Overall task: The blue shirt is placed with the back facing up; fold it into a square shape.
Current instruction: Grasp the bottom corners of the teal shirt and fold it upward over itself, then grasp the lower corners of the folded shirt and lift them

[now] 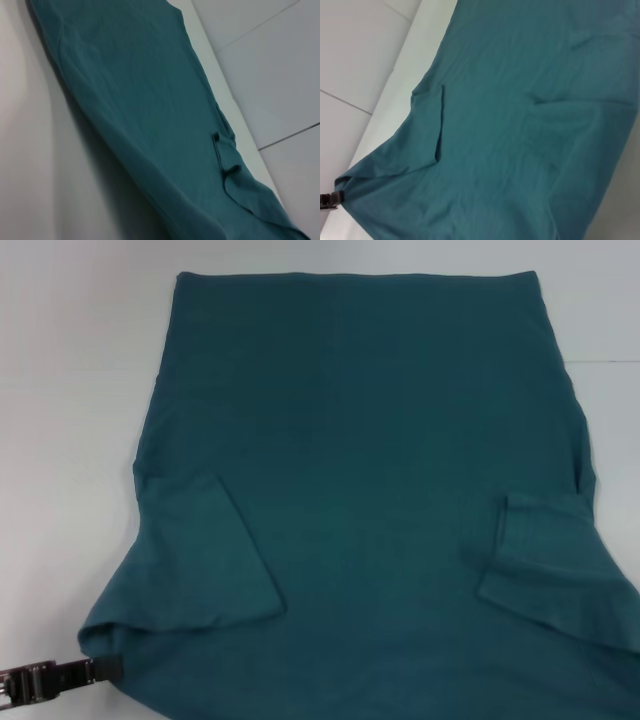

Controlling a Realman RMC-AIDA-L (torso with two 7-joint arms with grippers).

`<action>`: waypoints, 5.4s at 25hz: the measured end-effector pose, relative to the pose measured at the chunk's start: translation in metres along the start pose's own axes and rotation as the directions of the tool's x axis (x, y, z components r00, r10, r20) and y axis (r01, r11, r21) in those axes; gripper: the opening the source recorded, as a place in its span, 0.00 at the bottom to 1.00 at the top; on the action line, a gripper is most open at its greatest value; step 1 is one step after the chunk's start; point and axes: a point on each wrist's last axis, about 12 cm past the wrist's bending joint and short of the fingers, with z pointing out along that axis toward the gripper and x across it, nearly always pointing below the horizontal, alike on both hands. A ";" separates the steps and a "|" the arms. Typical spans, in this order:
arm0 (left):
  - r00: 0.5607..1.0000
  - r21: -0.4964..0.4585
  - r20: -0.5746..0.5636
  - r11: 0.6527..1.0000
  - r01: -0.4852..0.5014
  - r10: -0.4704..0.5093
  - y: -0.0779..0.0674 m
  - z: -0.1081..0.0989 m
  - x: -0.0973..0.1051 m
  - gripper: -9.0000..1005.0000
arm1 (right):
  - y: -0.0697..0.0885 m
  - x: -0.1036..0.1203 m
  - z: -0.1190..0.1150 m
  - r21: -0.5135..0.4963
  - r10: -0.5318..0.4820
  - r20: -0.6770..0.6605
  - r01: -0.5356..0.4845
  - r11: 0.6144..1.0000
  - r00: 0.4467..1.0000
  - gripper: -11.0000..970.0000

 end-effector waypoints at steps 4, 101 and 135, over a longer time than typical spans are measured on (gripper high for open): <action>1.000 0.013 0.005 1.000 0.007 -0.007 -0.001 -0.002 0.002 0.08 | 0.000 0.003 -0.001 0.000 0.007 -0.012 -0.007 1.000 1.000 0.05; 0.817 -0.230 0.569 0.972 0.043 0.098 -0.009 0.158 -0.164 0.48 | 0.031 -0.237 0.168 0.657 -0.636 0.097 0.431 0.619 0.766 0.44; 0.870 -0.258 0.367 0.935 -0.244 0.328 0.008 0.074 -0.110 0.82 | 0.024 -0.180 0.092 0.219 -0.232 0.237 0.181 0.959 0.943 0.64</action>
